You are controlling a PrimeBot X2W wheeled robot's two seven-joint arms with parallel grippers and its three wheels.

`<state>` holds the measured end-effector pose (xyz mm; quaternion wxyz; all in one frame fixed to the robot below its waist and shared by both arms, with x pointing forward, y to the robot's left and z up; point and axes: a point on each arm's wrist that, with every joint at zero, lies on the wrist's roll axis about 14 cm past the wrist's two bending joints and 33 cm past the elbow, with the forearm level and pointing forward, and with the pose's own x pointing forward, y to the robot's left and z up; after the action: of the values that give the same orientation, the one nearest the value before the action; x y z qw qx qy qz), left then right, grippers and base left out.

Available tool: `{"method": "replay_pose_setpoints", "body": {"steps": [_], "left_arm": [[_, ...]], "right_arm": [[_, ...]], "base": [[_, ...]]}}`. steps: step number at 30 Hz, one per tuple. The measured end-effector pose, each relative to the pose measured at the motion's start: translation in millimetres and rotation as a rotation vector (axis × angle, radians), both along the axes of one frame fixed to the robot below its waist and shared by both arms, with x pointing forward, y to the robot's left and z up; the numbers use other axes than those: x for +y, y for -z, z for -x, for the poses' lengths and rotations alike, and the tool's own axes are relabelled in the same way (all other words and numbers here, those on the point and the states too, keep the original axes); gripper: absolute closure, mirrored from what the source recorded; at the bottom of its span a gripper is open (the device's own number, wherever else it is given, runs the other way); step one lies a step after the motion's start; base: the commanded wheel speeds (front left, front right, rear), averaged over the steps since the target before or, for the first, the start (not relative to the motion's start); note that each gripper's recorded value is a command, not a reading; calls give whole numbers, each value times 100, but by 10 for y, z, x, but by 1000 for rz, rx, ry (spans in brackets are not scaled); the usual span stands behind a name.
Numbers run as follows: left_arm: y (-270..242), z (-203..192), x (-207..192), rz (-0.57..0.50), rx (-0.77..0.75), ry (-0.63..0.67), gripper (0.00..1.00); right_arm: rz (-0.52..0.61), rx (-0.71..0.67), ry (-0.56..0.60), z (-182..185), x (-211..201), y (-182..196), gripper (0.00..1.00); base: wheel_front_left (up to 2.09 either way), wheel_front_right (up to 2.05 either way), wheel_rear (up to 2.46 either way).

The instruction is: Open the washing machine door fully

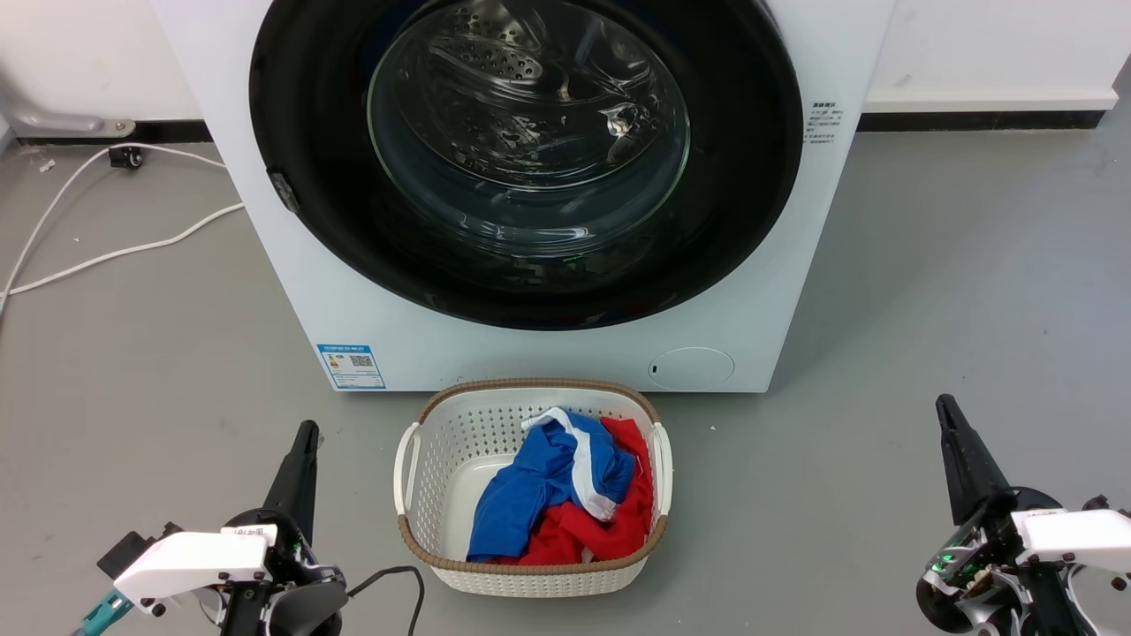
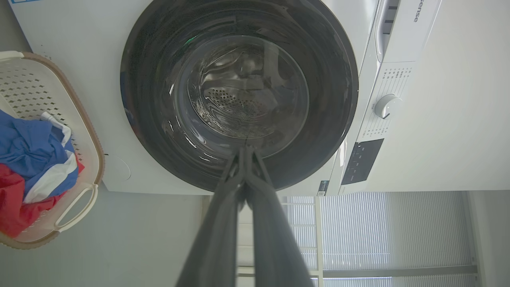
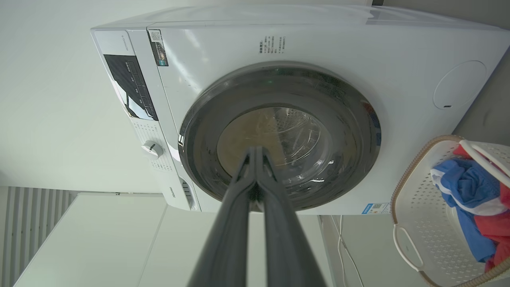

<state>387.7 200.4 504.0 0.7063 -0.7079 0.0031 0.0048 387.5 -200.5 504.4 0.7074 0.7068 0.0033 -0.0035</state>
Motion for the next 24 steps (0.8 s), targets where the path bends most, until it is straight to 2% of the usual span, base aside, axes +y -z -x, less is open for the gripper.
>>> {"method": "replay_pose_setpoints", "body": {"steps": [24], "left_arm": [[0, 1, 2, -3, 0, -1, 100]], "right_arm": [[0, 0, 0, 1, -1, 1, 100]], "base": [[0, 0, 0]]}}
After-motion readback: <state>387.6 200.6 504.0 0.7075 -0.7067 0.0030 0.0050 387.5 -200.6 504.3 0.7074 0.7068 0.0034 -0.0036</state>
